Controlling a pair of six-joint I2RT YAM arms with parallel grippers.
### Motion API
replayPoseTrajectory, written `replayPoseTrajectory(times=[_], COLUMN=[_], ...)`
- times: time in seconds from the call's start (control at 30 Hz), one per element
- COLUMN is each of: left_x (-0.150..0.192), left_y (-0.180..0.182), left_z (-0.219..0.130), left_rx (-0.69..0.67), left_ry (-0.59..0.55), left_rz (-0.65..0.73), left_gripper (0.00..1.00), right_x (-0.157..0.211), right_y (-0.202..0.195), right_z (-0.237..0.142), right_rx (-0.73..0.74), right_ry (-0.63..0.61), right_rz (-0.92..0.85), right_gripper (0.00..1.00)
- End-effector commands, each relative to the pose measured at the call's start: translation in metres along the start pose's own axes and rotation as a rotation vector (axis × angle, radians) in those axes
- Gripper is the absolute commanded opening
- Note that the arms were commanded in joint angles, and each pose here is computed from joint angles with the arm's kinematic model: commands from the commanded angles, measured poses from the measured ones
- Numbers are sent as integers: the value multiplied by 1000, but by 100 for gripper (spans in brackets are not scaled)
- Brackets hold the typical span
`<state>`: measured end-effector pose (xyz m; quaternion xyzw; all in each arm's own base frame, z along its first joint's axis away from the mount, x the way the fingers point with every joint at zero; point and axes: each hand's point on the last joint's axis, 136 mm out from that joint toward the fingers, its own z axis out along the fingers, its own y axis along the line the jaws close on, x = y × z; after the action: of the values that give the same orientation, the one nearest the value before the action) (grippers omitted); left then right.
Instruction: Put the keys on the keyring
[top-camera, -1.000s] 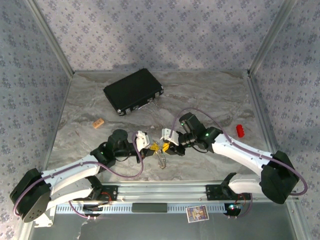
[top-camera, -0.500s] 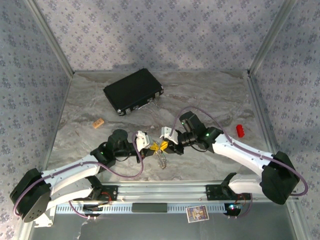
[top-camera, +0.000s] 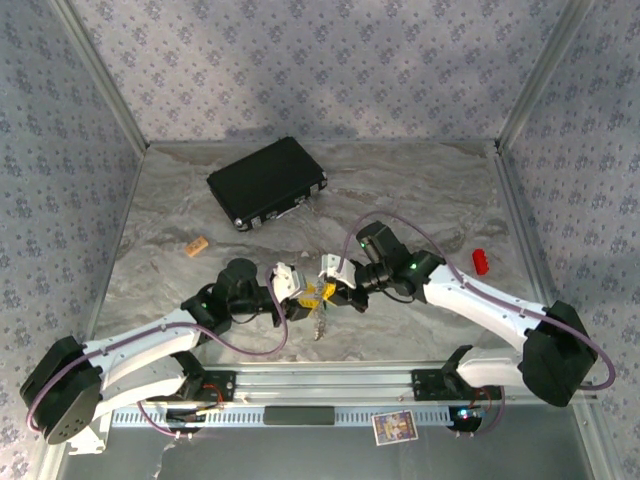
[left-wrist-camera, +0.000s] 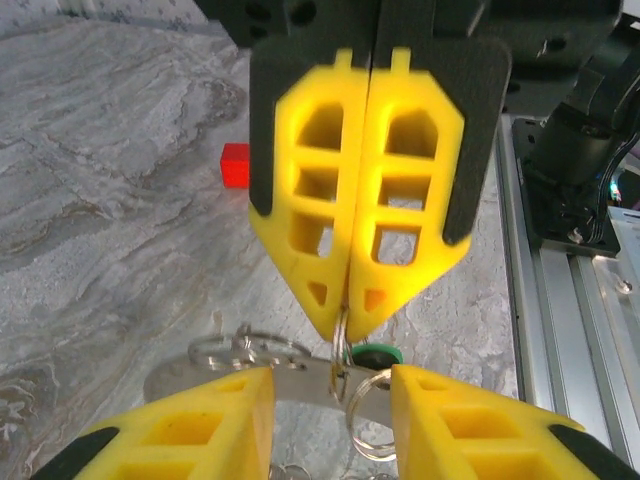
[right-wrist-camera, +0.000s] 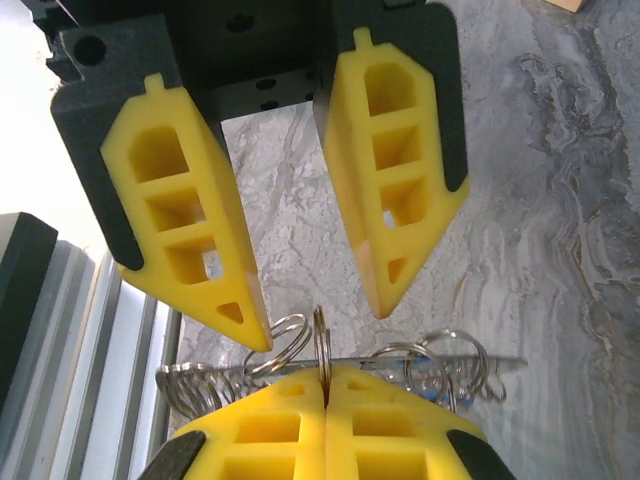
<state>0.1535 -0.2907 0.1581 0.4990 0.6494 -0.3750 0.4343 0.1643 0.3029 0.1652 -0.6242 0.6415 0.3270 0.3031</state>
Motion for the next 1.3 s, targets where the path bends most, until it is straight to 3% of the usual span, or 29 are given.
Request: replayPoseTrajectory(times=[0.0, 0.4, 0.8, 1.0, 1.27], left_x=[-15, -20, -26, -24, -25], left_y=[-2, -3, -5, -6, -5], left_z=[-4, -4, -2, -2, -5], left_rx=[11, 22, 38, 41, 21], left_ry=[-1, 12, -17, -31, -100], left_rz=[43, 62, 60, 54, 39], left_gripper=[34, 21, 14, 1, 0], right_x=[-9, -7, -23, -27, -13], right_y=[-1, 2, 8, 7, 2], right_z=[-6, 0, 2, -2, -7], right_rx=[12, 16, -8, -5, 21], right_ry=[31, 128, 54, -15, -113], right_rz=[-48, -114, -105, -57, 17], right_gripper=[0, 0, 0, 0, 23])
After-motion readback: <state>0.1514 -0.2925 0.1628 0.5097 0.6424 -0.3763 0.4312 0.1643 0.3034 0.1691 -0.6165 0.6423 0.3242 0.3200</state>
